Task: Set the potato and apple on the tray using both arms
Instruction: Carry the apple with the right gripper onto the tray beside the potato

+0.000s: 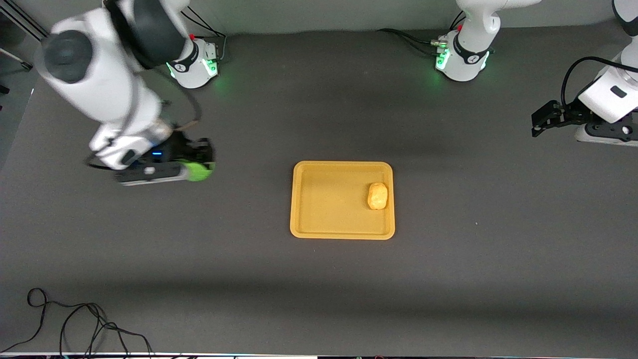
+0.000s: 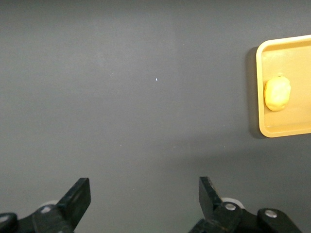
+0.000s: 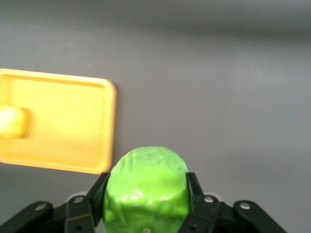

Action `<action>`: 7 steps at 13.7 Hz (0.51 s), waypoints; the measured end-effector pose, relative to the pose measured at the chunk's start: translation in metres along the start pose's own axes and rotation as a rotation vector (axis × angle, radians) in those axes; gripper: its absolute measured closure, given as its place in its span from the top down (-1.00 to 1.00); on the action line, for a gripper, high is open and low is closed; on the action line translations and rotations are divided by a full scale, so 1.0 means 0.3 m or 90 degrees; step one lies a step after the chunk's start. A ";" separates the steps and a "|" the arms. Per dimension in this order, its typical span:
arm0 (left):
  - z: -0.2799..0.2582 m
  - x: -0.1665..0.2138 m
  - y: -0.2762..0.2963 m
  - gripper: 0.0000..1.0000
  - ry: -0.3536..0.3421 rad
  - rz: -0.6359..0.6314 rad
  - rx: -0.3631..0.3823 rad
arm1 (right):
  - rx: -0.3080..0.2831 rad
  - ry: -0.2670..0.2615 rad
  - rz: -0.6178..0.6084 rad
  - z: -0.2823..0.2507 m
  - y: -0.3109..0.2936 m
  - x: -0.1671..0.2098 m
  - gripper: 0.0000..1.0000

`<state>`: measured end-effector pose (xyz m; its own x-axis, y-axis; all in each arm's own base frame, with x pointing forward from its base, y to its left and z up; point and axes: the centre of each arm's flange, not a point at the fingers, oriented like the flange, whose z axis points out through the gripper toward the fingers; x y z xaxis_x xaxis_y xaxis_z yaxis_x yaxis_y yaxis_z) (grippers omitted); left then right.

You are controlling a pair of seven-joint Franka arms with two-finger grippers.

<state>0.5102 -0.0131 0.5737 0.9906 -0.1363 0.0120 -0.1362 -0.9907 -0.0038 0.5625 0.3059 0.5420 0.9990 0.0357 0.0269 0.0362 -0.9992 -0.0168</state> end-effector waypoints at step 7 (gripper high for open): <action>0.009 -0.002 -0.002 0.99 -0.003 0.001 0.001 | -0.007 0.010 0.103 0.406 -0.762 -0.099 0.36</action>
<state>0.5099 -0.0124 0.5709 0.9904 -0.1384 0.0068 -0.1384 -0.9904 -0.0054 0.5276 0.5354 0.4233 0.9911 -0.1264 0.0406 -0.1261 -0.9920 -0.0111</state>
